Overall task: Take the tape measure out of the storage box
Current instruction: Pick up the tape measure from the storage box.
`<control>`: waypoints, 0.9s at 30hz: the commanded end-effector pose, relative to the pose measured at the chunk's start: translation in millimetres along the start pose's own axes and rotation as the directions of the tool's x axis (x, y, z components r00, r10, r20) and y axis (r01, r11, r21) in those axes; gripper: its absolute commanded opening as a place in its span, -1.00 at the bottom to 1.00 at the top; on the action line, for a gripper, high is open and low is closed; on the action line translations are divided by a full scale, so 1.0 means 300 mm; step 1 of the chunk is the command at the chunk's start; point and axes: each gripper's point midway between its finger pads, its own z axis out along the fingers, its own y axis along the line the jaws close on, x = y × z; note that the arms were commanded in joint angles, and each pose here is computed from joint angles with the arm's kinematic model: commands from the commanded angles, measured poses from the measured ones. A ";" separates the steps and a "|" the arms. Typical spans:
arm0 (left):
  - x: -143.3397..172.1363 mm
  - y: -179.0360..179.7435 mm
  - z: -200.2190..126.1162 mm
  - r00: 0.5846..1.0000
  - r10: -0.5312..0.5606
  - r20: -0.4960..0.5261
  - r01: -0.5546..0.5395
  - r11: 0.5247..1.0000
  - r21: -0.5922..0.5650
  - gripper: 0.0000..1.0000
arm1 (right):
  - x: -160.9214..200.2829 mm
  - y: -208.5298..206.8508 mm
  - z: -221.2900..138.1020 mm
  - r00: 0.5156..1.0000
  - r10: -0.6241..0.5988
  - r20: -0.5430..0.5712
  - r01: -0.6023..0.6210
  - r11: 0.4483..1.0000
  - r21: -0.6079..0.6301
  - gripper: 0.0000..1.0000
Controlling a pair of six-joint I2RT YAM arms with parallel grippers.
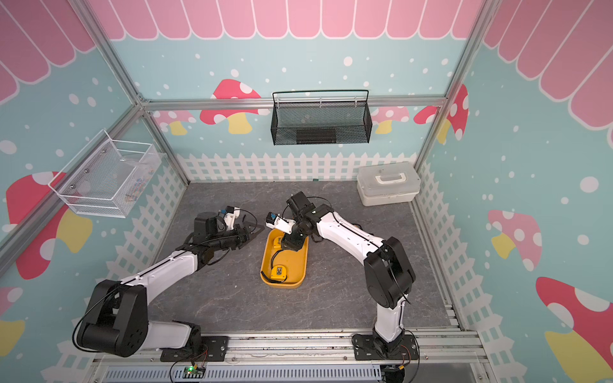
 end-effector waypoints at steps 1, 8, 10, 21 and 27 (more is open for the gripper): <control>-0.014 -0.093 0.024 1.000 -0.007 -0.002 0.007 0.991 0.133 0.59 | -0.052 0.007 -0.052 0.998 -0.003 0.070 0.003 1.000 0.001 0.15; 0.034 -0.131 0.100 0.998 -0.009 -0.068 0.021 0.984 0.175 0.53 | -0.060 0.009 -0.057 0.997 -0.005 0.082 0.005 1.000 -0.004 0.15; 0.042 -0.145 0.117 0.997 -0.019 -0.075 0.034 0.979 0.203 0.48 | -0.058 0.009 -0.054 0.997 -0.001 0.080 0.002 1.000 -0.005 0.15; 0.064 -0.183 0.175 0.994 -0.038 -0.100 0.064 0.960 0.273 0.39 | -0.047 0.015 -0.047 0.997 0.006 0.076 -0.005 1.000 -0.015 0.05; 0.083 -0.193 0.195 0.991 -0.036 -0.129 0.071 0.956 0.285 0.32 | -0.045 0.014 -0.043 0.997 0.008 0.076 -0.007 1.000 -0.019 0.04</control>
